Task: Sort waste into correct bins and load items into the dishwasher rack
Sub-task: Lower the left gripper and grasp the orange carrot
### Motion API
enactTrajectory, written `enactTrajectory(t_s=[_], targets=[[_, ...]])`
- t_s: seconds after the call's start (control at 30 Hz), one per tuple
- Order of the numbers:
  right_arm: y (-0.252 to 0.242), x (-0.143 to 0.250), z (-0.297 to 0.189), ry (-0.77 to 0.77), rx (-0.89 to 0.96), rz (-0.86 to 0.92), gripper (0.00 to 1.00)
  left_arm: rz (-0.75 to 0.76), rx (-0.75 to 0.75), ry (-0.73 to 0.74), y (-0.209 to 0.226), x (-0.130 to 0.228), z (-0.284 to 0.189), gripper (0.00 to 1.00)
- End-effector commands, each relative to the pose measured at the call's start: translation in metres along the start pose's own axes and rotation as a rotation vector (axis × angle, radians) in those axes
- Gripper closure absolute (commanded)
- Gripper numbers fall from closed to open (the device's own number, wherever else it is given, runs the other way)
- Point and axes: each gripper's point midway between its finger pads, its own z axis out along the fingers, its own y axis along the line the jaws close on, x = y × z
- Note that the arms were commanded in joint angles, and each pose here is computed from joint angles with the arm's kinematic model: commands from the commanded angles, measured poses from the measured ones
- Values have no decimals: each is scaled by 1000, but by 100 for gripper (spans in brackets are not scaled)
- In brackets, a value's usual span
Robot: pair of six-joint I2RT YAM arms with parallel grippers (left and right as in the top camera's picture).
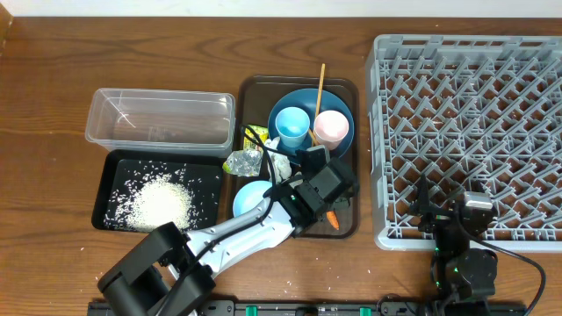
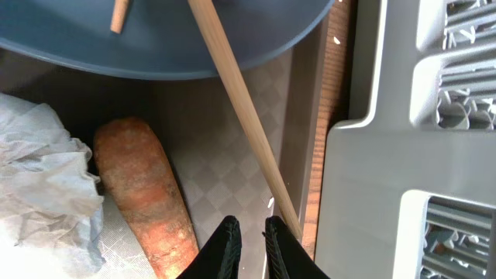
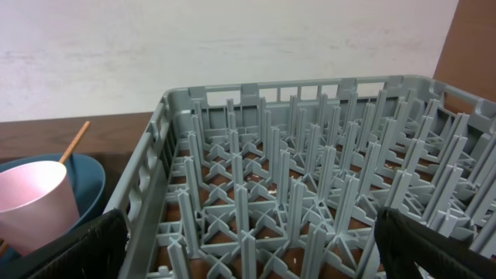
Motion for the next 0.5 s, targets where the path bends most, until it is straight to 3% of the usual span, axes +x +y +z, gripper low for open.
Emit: enactTrajectory(t_s=[0.0,0.1,0.3,0.37,0.47], targets=[[3,2,0,6,-13,3,1,52,1,63,4,13,2,85],[3,2,0,6,-13,3,1,53,-34,93,13,20,0,90],[3,2,0,6,-13,3,1,55,-53,104,18,23,0,90],[3,2,0,6,-13,3,0,59,-57,95,17,24,0,84],[3,2,0,6,-13,3,1,61,-71,71,18,23,0,66]])
